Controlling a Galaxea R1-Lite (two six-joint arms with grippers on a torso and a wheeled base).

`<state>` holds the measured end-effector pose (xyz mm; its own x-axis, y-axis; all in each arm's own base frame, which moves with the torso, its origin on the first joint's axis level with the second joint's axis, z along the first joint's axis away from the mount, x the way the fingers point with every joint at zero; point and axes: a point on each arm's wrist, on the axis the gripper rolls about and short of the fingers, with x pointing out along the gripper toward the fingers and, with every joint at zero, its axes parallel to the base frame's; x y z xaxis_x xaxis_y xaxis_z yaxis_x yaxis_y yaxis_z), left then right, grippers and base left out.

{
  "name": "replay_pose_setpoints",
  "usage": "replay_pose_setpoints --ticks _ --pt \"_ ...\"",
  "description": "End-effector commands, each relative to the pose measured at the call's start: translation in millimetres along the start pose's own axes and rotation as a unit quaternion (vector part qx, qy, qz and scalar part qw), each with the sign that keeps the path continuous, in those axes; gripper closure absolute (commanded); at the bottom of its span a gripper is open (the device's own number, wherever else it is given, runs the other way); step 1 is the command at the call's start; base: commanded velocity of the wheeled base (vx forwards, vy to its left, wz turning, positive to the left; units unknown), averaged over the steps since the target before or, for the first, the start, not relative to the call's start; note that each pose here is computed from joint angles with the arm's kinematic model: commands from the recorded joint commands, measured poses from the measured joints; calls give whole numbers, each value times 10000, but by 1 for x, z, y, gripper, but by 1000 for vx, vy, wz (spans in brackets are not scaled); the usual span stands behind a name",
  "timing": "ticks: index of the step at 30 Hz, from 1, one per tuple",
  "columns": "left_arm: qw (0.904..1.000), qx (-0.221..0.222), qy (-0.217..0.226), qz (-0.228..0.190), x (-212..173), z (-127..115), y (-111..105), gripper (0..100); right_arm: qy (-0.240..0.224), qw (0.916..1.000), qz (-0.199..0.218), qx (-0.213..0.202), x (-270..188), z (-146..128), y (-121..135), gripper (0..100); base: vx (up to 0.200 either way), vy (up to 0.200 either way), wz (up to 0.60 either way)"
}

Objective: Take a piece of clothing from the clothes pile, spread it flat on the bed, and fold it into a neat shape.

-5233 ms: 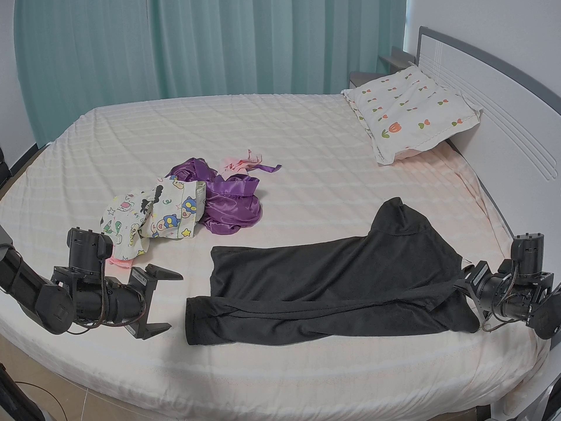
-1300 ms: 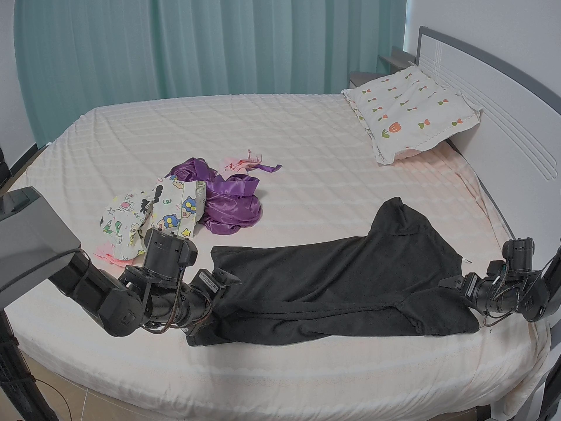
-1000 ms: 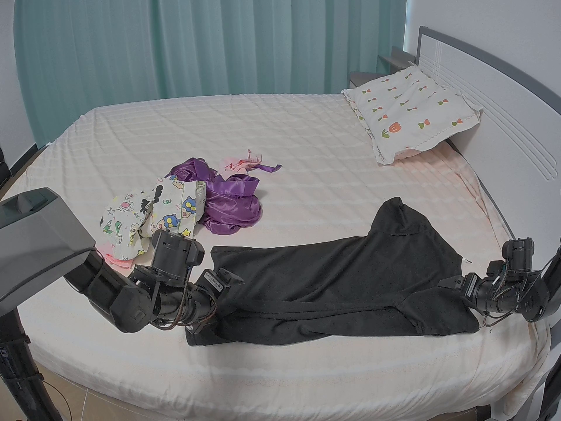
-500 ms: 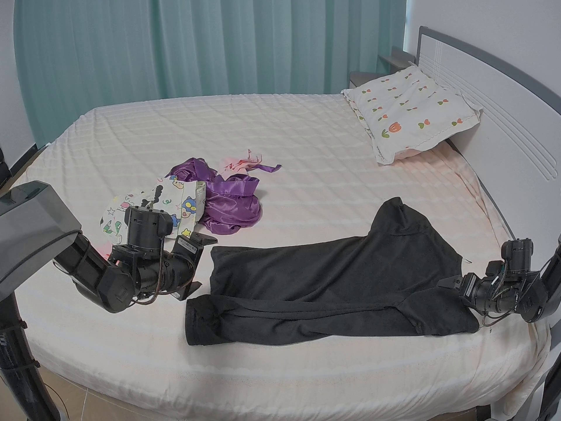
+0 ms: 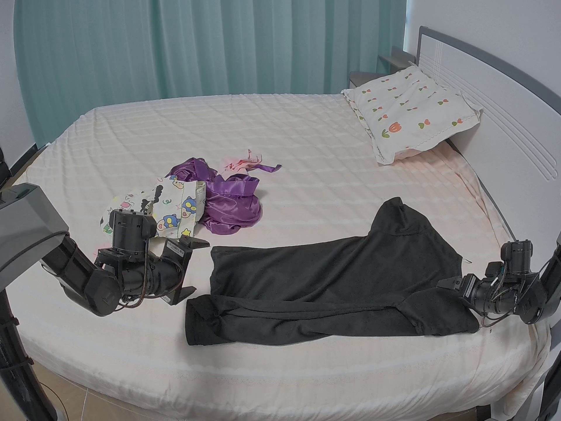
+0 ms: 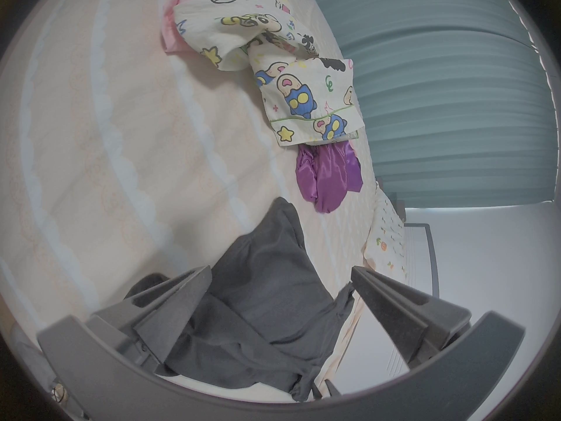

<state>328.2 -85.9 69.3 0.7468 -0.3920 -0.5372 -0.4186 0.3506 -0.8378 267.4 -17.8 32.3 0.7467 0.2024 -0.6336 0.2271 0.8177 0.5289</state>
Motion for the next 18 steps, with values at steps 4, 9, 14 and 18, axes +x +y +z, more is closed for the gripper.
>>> replay_pose_setpoints --ticks 4,9,14,18 --pt "9969 636 456 26 -17 -31 2 0 -26 10000 23 -14 -2 -2 0 0 0 0 0" --pt "9931 852 803 47 -14 -59 1 0 -26 10000 23 -14 -2 -2 0 0 0 0 0" --pt "9907 926 977 176 -3 -75 7 0 -8 10000 51 -50 -2 -3 3 0 0 0 0" --pt "9903 910 1000 311 7 -75 13 0 13 10000 52 -56 -1 -4 3 0 0 0 0"
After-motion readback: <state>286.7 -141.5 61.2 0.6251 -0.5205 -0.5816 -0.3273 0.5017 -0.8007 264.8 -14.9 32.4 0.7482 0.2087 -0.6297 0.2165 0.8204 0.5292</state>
